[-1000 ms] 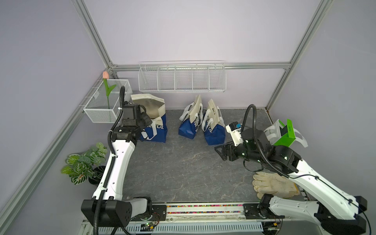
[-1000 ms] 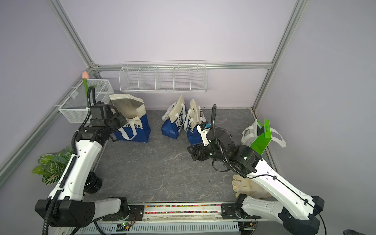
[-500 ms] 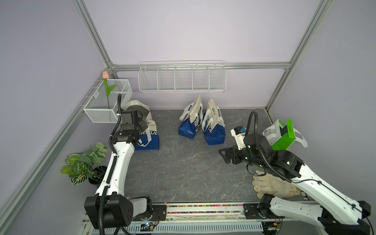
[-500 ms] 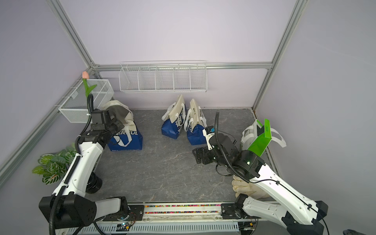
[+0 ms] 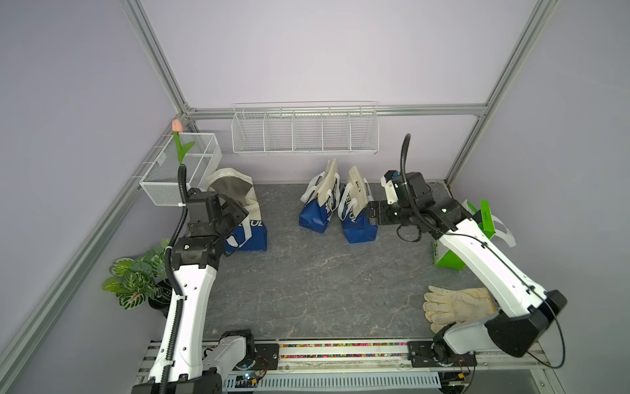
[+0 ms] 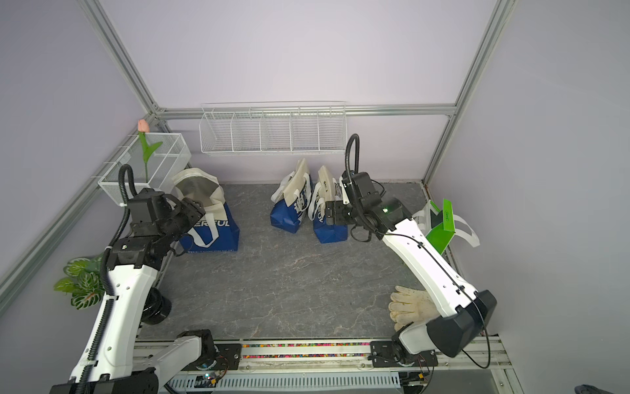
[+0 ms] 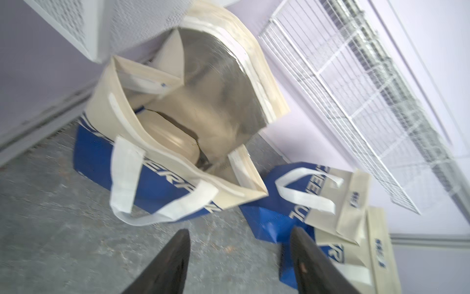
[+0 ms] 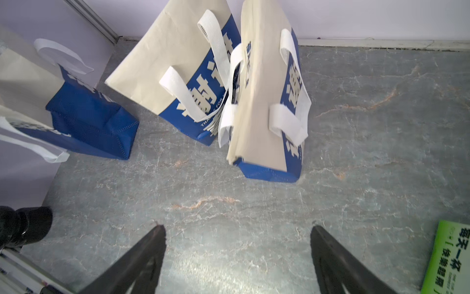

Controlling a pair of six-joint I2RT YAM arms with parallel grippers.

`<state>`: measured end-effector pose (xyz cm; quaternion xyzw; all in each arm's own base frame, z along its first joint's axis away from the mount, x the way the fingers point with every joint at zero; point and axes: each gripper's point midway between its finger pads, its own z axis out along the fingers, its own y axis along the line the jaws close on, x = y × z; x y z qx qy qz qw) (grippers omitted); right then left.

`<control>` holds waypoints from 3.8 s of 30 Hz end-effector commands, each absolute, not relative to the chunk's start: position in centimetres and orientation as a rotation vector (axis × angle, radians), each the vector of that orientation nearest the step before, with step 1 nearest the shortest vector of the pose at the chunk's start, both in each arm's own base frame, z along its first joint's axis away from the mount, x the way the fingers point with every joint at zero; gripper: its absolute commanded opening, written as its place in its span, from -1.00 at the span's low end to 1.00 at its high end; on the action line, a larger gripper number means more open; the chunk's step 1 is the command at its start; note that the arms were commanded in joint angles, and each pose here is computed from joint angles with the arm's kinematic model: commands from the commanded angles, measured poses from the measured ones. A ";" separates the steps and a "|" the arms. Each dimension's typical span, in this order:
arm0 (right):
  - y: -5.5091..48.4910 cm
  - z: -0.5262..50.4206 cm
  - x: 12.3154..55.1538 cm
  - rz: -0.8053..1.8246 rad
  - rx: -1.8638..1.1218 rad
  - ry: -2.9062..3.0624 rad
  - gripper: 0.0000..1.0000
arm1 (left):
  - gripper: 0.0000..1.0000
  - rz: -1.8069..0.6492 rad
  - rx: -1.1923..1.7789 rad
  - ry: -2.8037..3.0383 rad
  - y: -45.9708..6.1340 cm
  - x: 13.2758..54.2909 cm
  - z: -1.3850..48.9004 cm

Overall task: Open the takeout bag
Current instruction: Place the takeout bag at the center of the board, then move the takeout bag to the center of the board, then open the takeout bag at the center of the board.

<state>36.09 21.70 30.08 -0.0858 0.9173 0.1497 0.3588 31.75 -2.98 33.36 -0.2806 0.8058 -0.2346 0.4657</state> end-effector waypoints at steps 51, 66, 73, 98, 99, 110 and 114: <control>20.5 26.6 32.9 0.316 -0.435 2.566 0.26 | -0.14 -1.570 -0.168 2.145 -35.1 36.1 29.5; 21.2 26.4 36.2 0.408 -0.370 2.596 -0.39 | 0.01 -1.499 -0.110 2.165 -35.5 35.9 29.0; 20.4 26.3 35.6 0.590 -0.320 2.564 -0.86 | -0.01 -1.519 -0.098 2.139 -36.3 36.7 29.2; 21.9 27.5 34.4 1.139 -0.311 2.430 -0.86 | -0.14 -1.788 -0.016 1.873 -40.3 39.4 30.3; 21.8 27.5 34.4 1.139 -0.311 2.429 -0.86 | -0.15 -1.793 -0.011 1.858 -40.3 39.5 30.5; 21.1 27.7 34.4 1.109 -0.313 2.443 -0.86 | -0.52 -1.863 0.019 1.840 -42.1 40.0 30.3; 21.1 28.0 34.5 1.100 -0.318 2.439 -0.86 | -0.62 -1.874 0.034 1.849 -42.9 39.9 30.0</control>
